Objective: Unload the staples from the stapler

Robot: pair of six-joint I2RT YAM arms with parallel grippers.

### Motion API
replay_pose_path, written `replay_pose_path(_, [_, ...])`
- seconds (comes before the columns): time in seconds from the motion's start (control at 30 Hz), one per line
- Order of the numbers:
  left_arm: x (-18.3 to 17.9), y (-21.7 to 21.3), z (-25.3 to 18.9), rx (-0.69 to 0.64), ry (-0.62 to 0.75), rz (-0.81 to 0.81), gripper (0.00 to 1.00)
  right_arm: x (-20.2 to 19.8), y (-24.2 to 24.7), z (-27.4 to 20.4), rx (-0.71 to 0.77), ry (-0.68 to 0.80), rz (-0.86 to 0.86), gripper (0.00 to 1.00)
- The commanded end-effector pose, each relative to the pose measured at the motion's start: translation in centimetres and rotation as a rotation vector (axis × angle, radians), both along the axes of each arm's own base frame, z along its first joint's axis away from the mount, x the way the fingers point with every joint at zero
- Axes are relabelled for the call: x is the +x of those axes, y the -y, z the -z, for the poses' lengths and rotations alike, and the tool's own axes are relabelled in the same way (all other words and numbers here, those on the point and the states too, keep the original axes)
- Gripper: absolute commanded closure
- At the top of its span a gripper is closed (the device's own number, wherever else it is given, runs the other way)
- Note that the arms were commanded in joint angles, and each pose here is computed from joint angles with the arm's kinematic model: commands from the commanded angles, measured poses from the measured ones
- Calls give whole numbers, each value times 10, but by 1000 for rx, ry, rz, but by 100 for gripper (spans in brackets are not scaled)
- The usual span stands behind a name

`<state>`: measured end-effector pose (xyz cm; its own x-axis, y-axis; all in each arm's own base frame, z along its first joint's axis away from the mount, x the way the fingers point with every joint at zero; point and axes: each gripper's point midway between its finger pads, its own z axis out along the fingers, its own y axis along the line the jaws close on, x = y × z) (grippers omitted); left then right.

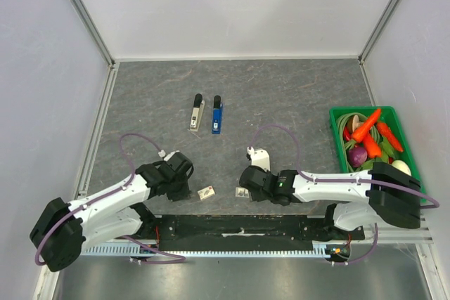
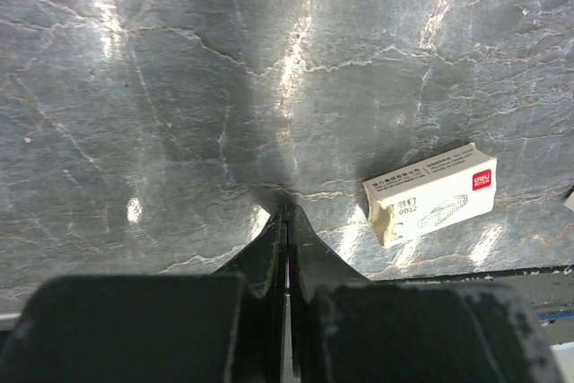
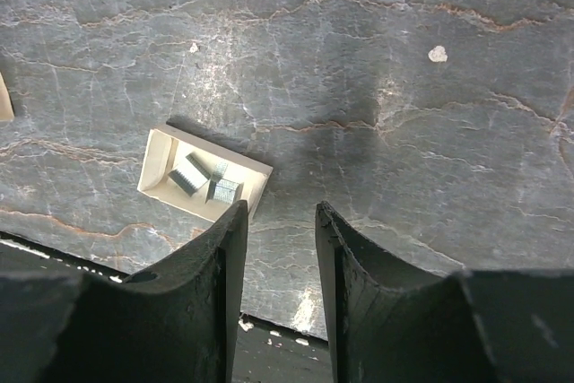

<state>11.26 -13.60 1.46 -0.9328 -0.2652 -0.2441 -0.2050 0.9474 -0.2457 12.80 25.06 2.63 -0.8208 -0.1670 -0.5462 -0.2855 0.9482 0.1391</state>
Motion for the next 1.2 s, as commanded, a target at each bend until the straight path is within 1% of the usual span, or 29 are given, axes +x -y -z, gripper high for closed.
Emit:
replay_pose_path(0.0, [8,23,-10,-77,10,-4,98,11,-11,-11,29,46,34,57])
replay_pose_path(0.17, [7,34,-7,-89,-4,23,98,12,-13,-12,30,51,40,58])
replay_pose_path(0.4, [6,41,-4,-91,-5,40,98,15,-18,-25,70,67,45,58])
replay_pose_path(0.73, [9,48,-2,-89,-7,74,98,17,-20,-18,46,66,47,59])
replay_pose_path(0.87, [10,53,-2,-91,-7,102,98,18,-21,-16,48,70,50,60])
replay_pose_path(1.0, [11,55,-2,-89,1,122,98,18,-21,-13,45,65,51,65])
replay_pose_path(1.17, [9,62,-2,-114,0,169,98,18,-21,-11,43,63,55,66])
